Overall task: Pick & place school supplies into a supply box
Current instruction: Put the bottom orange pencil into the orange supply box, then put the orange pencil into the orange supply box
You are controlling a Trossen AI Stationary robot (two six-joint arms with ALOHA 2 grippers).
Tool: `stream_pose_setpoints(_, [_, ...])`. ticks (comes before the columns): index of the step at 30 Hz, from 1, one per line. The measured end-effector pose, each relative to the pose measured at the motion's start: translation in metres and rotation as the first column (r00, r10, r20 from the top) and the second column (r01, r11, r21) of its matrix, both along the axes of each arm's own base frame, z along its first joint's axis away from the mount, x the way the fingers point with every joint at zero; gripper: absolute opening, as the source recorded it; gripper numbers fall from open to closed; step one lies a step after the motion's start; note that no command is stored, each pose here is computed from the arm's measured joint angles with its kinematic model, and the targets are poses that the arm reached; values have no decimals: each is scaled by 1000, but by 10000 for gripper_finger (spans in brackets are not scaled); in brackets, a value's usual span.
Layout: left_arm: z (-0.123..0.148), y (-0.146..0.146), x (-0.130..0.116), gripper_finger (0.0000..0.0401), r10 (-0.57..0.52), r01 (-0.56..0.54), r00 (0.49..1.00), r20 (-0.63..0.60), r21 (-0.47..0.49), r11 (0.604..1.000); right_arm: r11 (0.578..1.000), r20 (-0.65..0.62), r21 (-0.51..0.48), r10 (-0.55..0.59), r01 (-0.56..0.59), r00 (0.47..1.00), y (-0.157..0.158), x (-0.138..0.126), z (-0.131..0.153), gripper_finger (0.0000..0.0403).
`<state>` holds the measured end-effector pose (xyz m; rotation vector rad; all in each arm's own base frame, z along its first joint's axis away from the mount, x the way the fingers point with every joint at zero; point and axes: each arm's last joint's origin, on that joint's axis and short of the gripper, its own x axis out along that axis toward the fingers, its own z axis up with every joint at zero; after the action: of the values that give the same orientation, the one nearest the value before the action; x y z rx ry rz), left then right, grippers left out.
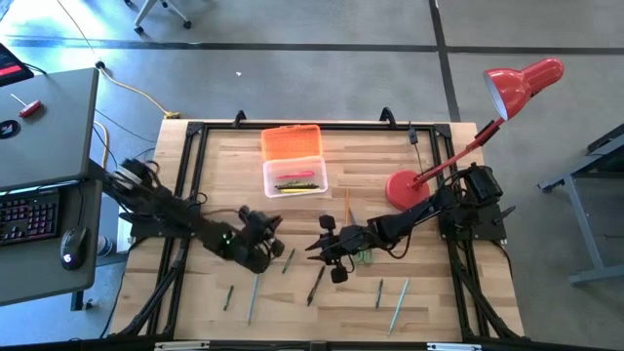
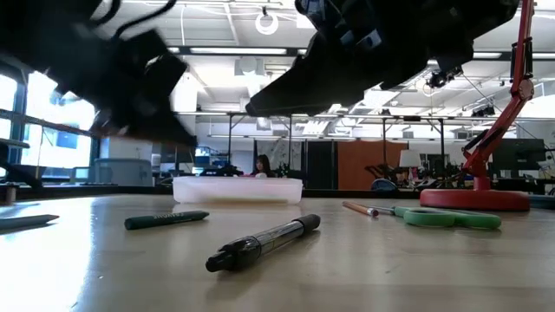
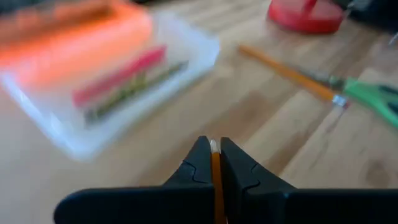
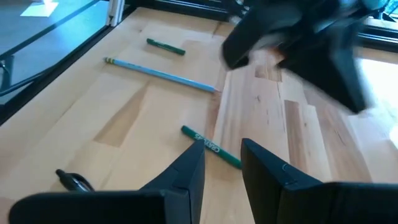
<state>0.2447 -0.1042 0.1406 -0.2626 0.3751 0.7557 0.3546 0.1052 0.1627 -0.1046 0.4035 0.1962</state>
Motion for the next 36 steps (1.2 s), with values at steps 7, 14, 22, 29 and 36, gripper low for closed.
stream_pose_setpoints(7, [36, 61, 30, 32, -115, 117, 979, -169, 2, 993, 999, -10, 28, 17, -17, 1000, 10, -3, 0, 83])
stream_pose_setpoints(14, [26, 148, 54, 50, -204, 205, 955, -214, -18, 979, 998, -69, 44, 45, -43, 997, 25, -11, -5, 83])
stream_pose_setpoints(22, [0, 202, 68, 37, -328, 332, 934, -140, 11, 943, 998, -99, 30, 58, -56, 993, 29, -14, -8, 83])
stream_pose_setpoints(29, [-14, 222, 76, 94, -339, 342, 925, -173, -12, 940, 1000, -130, 18, 19, -17, 991, 27, -15, -11, 83])
stream_pose_setpoints(36, [-4, 231, 92, 111, -363, 370, 920, -150, 26, 929, 917, -151, -29, -398, 399, 905, 14, -20, -18, 83])
